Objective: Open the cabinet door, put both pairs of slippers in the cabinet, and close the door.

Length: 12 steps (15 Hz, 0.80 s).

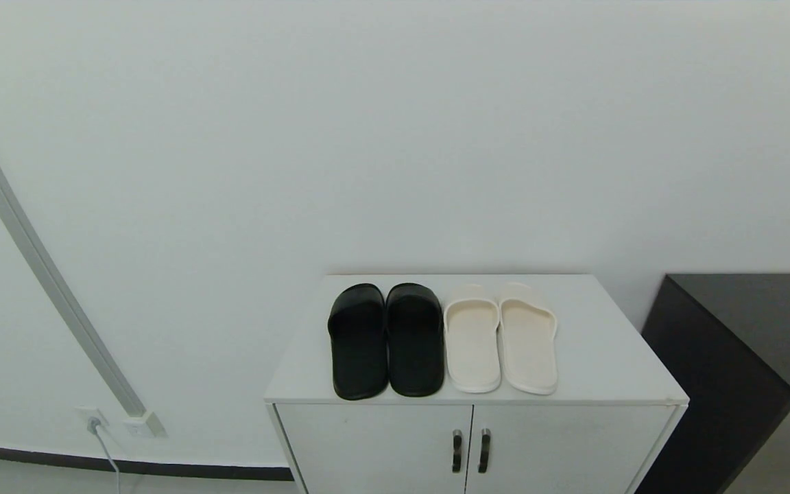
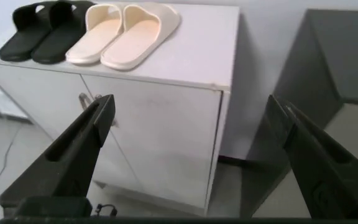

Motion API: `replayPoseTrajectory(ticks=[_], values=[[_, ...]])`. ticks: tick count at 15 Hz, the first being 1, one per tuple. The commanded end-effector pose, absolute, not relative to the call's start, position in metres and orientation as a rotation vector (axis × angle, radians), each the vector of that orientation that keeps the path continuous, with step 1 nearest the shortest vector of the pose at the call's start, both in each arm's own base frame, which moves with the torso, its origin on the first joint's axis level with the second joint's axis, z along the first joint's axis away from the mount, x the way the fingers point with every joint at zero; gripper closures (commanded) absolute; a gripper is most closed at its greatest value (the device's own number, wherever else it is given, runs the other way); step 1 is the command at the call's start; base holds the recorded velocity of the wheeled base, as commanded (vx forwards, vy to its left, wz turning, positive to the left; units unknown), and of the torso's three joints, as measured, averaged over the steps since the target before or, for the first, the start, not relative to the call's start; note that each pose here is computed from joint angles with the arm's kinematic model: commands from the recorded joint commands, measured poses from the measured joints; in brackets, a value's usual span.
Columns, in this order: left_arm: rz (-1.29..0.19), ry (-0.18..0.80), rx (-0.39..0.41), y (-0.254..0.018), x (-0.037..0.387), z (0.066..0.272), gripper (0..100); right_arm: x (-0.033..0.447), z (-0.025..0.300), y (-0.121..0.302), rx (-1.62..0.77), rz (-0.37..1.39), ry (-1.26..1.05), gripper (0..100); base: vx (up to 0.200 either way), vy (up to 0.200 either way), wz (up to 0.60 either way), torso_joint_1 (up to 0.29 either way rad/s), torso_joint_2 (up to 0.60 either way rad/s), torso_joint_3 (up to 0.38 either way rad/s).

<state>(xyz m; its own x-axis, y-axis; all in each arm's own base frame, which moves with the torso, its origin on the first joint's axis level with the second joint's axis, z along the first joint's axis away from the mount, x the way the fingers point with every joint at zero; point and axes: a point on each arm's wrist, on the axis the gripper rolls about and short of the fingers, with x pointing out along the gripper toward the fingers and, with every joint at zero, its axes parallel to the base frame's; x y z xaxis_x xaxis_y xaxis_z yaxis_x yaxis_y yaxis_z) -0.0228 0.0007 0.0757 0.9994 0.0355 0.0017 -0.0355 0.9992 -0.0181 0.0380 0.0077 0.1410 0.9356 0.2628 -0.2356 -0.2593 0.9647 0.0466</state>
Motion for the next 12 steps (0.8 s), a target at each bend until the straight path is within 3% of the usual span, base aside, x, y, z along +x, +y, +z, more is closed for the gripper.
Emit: replayPoseTrajectory(ticks=[1, 8, 12], values=[[0.035, -0.003, -0.018, 0.001, -0.023, 0.076, 100, 0.091, 0.153, 0.029, -0.008, 0.424, 0.353, 0, 0.000, 0.000, 0.00, 0.000, 0.00, 0.000], [0.035, -0.003, -0.018, 0.001, -0.023, 0.076, 100, 0.147, 0.183, 0.125, 0.071, 0.463, 0.430, 0, 0.000, 0.000, 0.00, 0.000, 0.00, 0.000], [0.035, 0.000, -0.018, 0.001, -0.023, 0.076, 100, 0.177, 0.172, 0.176, 0.073, 0.417, 0.498, 0, 0.000, 0.000, 0.00, 0.000, 0.00, 0.000]])
